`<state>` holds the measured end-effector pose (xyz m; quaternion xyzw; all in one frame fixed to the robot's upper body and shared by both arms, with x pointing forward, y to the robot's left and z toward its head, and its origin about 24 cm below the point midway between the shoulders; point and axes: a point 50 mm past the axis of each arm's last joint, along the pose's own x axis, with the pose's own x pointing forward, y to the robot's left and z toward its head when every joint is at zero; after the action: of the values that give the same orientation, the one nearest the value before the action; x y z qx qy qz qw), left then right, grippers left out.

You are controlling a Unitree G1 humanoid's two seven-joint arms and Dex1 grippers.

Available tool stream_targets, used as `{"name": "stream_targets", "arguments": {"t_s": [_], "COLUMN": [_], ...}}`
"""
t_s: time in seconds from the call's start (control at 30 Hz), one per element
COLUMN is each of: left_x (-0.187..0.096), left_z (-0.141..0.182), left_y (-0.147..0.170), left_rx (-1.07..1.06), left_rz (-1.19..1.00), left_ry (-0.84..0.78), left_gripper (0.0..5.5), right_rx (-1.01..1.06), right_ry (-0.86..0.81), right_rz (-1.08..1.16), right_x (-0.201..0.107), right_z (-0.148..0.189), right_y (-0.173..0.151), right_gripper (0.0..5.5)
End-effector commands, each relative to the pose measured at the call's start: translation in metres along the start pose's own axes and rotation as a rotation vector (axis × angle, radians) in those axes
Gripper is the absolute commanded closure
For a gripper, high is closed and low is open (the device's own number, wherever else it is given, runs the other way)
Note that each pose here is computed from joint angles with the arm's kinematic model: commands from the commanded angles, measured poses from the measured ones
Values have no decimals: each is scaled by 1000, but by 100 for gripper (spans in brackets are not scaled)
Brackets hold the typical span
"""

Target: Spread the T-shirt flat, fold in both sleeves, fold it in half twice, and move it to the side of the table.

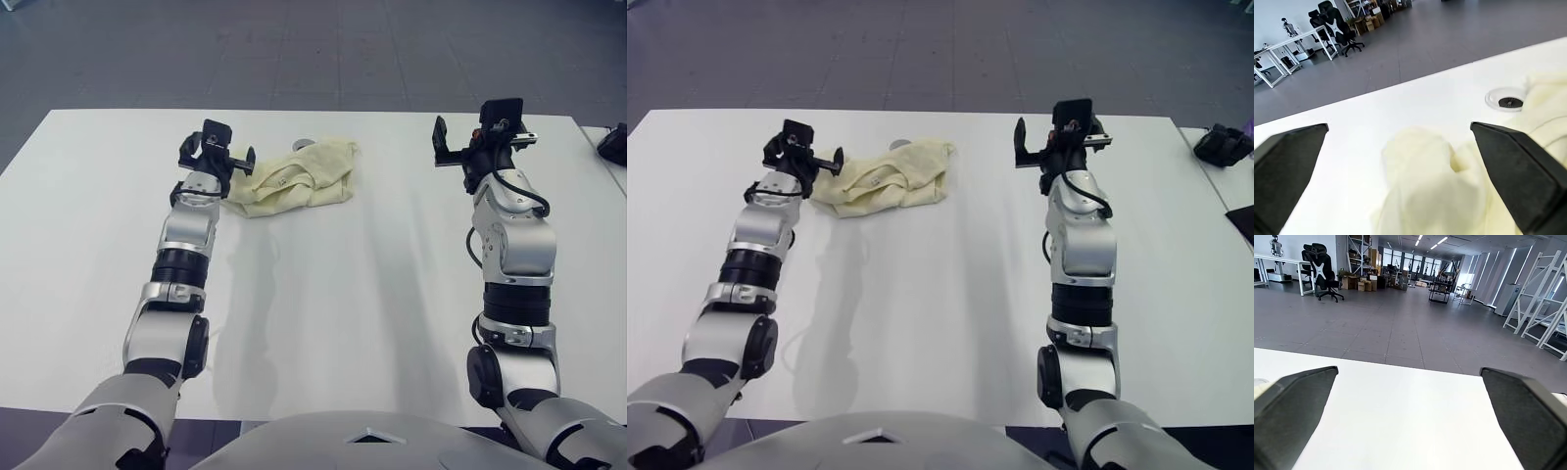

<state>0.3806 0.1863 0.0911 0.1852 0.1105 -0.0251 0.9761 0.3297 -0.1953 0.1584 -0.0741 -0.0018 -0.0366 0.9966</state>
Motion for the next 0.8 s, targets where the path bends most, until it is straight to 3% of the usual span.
{"name": "stream_targets", "arguments": {"t_s": [0.03,0.2,0.33,0.57,0.8], "left_x": [13,10,1,-25,-73], "left_z": [-12,-25,-34,-61,-94], "left_y": [-6,-15,-32,-50,-70], "left_rx": [292,479,471,466,549], "left_rz": [-119,-271,-499,-657,-873], "left_ry": [117,149,128,131,181], "left_gripper": [10,10,10,10,10], "right_rx": [1,-2,-30,-105,-285], "right_ry": [-18,-16,-3,68,135], "right_rz": [-32,-35,-15,243,628], "right_x": [1,2,-1,-13,-34], "right_z": [5,5,1,-13,-25], "right_y": [-4,-6,-7,0,26], "right_gripper": [11,11,11,11,11]}}
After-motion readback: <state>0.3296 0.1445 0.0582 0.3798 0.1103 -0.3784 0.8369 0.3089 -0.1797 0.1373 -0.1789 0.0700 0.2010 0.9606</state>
